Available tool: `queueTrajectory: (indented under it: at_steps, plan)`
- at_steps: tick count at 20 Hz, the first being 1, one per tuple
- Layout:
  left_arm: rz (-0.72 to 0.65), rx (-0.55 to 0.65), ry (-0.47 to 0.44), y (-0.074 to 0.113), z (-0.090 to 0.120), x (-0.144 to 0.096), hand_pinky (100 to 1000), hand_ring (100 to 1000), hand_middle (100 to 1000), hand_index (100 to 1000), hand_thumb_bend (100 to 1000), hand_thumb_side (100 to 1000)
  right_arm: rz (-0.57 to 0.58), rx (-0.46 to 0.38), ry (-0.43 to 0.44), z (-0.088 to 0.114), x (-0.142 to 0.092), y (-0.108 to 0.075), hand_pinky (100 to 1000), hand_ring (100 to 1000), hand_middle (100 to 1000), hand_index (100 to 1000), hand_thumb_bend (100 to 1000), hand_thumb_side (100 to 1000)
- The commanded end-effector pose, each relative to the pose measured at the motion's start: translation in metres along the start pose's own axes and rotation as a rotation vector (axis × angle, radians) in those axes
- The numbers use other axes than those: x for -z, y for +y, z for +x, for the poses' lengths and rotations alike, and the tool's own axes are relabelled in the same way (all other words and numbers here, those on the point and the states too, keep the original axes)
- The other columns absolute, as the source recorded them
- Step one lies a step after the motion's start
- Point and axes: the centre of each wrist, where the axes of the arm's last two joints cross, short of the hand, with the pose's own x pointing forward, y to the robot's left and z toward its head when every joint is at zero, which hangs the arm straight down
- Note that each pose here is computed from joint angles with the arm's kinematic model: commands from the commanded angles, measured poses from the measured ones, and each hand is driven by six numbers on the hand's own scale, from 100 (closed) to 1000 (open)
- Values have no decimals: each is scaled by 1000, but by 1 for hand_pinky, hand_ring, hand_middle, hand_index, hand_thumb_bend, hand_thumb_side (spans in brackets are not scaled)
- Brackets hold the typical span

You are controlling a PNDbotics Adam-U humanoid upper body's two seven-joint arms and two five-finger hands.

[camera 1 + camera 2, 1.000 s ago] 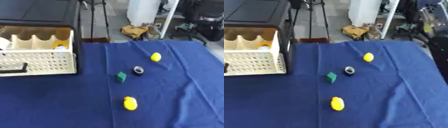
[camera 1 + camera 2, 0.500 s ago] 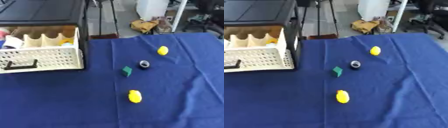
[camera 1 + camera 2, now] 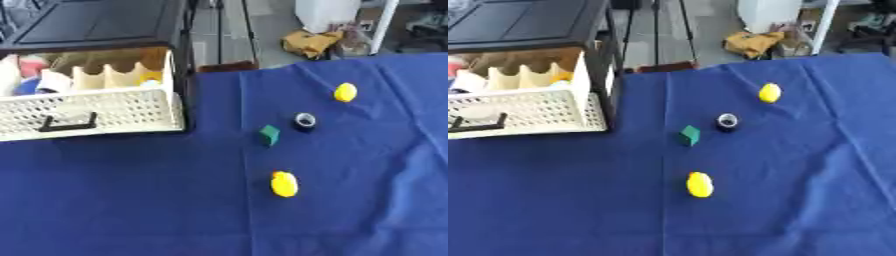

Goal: Pick up objects from table and place into drawer.

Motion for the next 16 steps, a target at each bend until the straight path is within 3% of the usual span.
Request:
queueTrajectory:
  at_steps: [1, 3, 6, 10, 16]
  plan:
    - [-335, 172, -16, 11, 1, -4, 254, 445, 663, 919, 100, 992, 29, -23, -11, -3, -6, 4, 569, 827, 603, 831, 100, 974]
    - [-542, 226, -28, 7, 1, -9, 289, 449, 669, 917, 100, 1000, 26, -28, 8, -7, -13, 6, 573, 831, 600, 833, 100, 978]
    - [-726, 265, -57, 5, 1, -12, 319, 454, 677, 901, 100, 1000, 25, -28, 39, -11, -19, 9, 579, 836, 596, 834, 100, 988]
    - [-905, 260, -78, -4, 3, -18, 330, 455, 689, 918, 100, 1000, 24, -16, 64, -14, -21, 12, 582, 838, 595, 834, 100, 996]
    - [-1072, 260, -14, -9, 4, -25, 344, 454, 715, 932, 100, 1000, 38, 5, 65, -16, -20, 15, 587, 841, 588, 830, 100, 998]
